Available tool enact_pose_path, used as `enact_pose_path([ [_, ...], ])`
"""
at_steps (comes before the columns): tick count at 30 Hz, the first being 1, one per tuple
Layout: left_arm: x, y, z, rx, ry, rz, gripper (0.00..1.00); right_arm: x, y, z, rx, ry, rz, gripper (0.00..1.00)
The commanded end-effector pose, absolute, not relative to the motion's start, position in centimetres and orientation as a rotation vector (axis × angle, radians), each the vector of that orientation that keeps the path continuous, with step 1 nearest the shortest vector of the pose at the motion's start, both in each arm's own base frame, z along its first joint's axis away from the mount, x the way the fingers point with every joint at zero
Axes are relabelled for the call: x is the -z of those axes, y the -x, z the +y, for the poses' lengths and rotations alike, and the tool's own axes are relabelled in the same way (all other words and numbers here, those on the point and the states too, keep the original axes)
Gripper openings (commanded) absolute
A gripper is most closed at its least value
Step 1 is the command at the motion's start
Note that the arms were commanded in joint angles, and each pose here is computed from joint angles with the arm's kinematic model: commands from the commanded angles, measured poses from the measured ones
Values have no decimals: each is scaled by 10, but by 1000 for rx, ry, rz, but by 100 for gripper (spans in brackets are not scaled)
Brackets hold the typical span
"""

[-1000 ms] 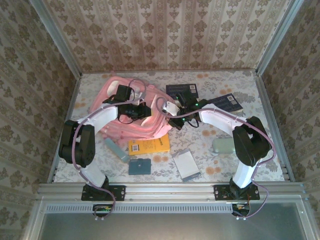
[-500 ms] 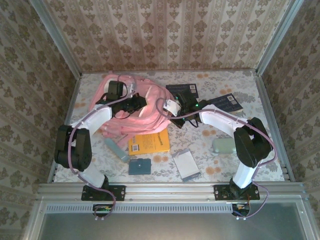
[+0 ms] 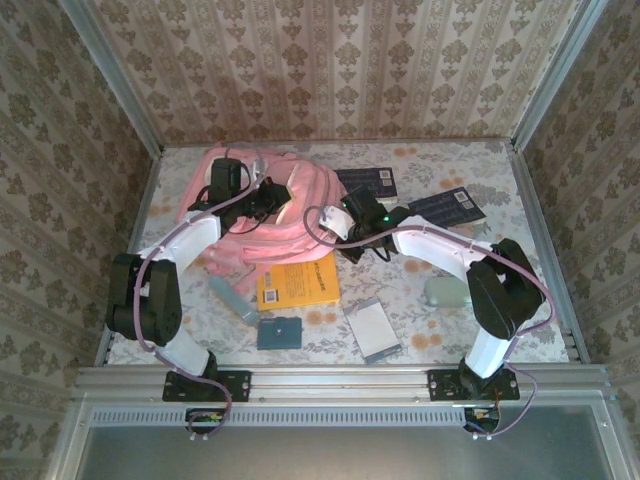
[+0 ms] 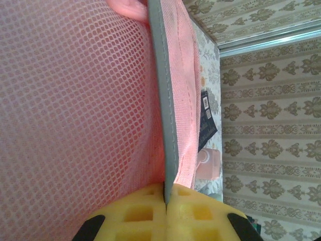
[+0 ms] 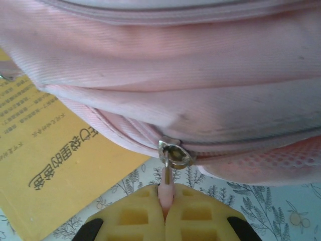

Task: Pack books, pencil case, and school supplies into a backpack

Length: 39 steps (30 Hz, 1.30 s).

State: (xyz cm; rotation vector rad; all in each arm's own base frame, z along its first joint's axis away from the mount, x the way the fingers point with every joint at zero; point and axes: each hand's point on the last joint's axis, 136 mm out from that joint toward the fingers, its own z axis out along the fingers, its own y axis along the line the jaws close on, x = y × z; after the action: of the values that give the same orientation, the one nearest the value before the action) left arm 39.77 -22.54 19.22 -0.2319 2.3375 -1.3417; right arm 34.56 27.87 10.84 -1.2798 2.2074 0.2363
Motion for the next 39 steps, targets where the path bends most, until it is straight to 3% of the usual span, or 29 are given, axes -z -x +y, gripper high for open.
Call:
enact_pose_path([
  [1, -239, -423, -214, 1318, 247, 2158, 0, -120, -336, 288, -257, 1298, 2195, 0],
  [39, -252, -449, -223, 1423, 423, 2110, 0, -107, -320, 384, -172, 1400, 2020, 0],
])
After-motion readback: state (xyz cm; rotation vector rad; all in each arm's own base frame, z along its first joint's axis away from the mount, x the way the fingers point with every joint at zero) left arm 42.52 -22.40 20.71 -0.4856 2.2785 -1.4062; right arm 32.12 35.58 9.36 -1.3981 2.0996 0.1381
